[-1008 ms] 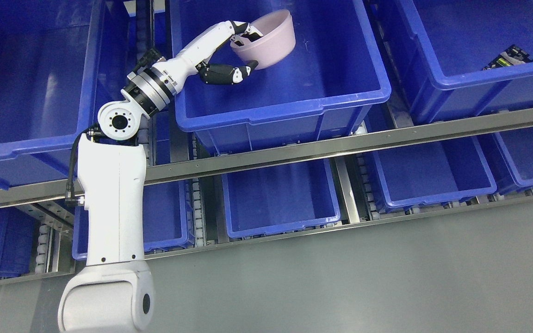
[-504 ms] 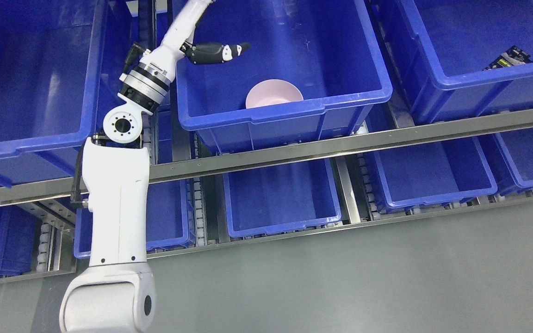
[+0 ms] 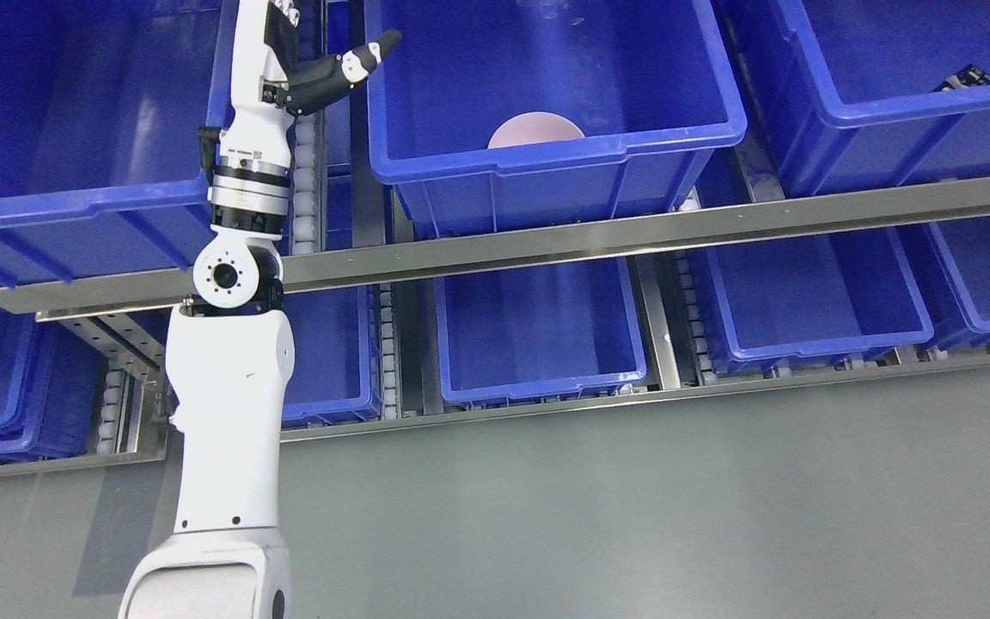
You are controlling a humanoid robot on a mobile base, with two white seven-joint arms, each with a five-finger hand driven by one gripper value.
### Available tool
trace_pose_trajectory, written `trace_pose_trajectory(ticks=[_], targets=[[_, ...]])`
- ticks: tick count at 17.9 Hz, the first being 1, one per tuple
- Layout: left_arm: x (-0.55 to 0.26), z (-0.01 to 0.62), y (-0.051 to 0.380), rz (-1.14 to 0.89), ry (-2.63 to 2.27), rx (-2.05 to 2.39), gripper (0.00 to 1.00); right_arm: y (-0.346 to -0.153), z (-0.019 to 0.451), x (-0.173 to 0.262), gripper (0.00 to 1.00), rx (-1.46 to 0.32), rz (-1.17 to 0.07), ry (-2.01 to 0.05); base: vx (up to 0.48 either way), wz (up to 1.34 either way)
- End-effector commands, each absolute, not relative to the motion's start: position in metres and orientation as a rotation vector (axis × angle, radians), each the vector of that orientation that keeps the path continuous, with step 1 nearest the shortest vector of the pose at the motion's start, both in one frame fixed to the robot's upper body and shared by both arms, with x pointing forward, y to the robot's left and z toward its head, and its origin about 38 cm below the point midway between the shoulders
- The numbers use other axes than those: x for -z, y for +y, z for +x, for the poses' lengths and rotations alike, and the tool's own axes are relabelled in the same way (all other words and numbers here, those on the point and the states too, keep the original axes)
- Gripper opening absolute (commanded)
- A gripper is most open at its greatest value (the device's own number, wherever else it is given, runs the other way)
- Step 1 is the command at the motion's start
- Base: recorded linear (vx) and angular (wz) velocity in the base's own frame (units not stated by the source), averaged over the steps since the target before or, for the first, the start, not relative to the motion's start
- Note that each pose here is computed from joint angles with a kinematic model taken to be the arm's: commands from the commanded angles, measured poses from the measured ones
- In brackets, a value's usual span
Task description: Stack pink IKEA bowls on left shelf middle
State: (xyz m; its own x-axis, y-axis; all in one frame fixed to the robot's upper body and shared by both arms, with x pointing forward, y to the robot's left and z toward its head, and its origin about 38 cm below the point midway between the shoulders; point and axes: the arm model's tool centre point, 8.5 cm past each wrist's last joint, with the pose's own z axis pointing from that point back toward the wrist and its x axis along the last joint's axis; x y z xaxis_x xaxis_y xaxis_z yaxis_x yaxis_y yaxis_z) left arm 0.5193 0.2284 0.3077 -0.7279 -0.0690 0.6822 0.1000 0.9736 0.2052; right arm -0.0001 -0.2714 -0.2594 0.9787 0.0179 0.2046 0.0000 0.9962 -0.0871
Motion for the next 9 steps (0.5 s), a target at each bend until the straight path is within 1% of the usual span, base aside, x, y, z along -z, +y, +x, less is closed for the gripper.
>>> trace_pose_trajectory(ticks=[1,4,9], targets=[[-0.283,0.487,0.222,-0.107,-2.341,0.283,1.00,-0.283,0.006,0.258,1.00,-0.006,-0.105,-0.225,-0.168,0.11],[-0.278,0.483,0.217,-0.119,-2.333,0.295,1.00,-0.283,0.006,0.258,1.00,-0.006,-0.105,-0.225,-0.190,0.12],[-0.273,0.480,0.217,-0.119,-2.327,0.296,1.00,-0.283,0.006,0.258,1.00,-0.006,-0.105,-0.225,-0.191,-0.08]])
